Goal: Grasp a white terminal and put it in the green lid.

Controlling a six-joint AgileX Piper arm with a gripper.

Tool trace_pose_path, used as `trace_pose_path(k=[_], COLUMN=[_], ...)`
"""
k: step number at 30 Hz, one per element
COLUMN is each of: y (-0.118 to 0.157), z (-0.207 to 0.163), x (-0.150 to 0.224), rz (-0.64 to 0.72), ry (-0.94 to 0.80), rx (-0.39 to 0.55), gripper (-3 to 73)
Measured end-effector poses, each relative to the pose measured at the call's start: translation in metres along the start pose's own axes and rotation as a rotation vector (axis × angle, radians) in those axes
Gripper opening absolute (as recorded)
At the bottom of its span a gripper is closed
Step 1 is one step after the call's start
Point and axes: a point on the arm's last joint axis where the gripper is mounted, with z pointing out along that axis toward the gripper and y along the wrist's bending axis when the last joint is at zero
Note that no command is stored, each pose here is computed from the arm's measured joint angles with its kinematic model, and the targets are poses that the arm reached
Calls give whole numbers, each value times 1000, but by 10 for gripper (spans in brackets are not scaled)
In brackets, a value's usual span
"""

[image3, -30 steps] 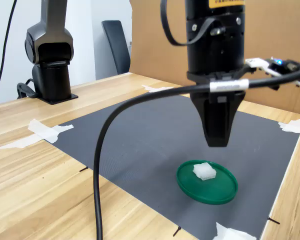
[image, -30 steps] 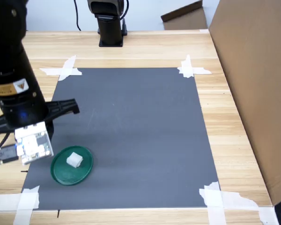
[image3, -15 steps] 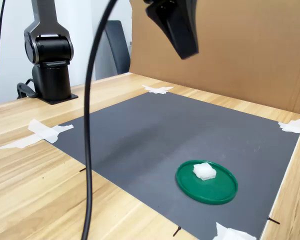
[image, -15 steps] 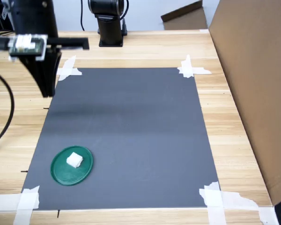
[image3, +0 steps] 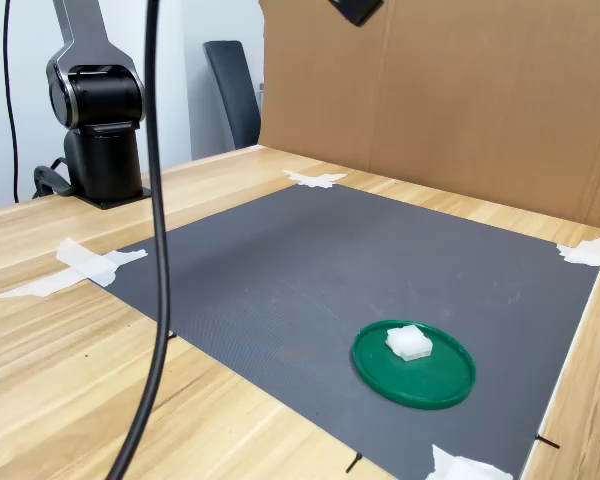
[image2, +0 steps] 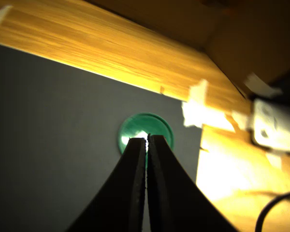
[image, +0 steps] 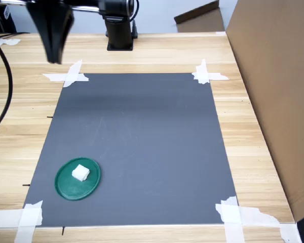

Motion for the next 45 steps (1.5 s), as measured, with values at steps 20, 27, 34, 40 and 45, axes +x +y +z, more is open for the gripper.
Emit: trace_pose_path(k=[20, 27, 34, 40, 45], y=[35, 46, 60, 71, 79], z=[1, -51, -81, -94, -105], x=[-5, 58, 119, 165, 199], rz=[100, 152, 206, 196, 178], ry=[-100, -233, -275, -306, -396], rx=[-85, -34, -32, -26, -10], gripper=[-25, -25, -25, -26, -26])
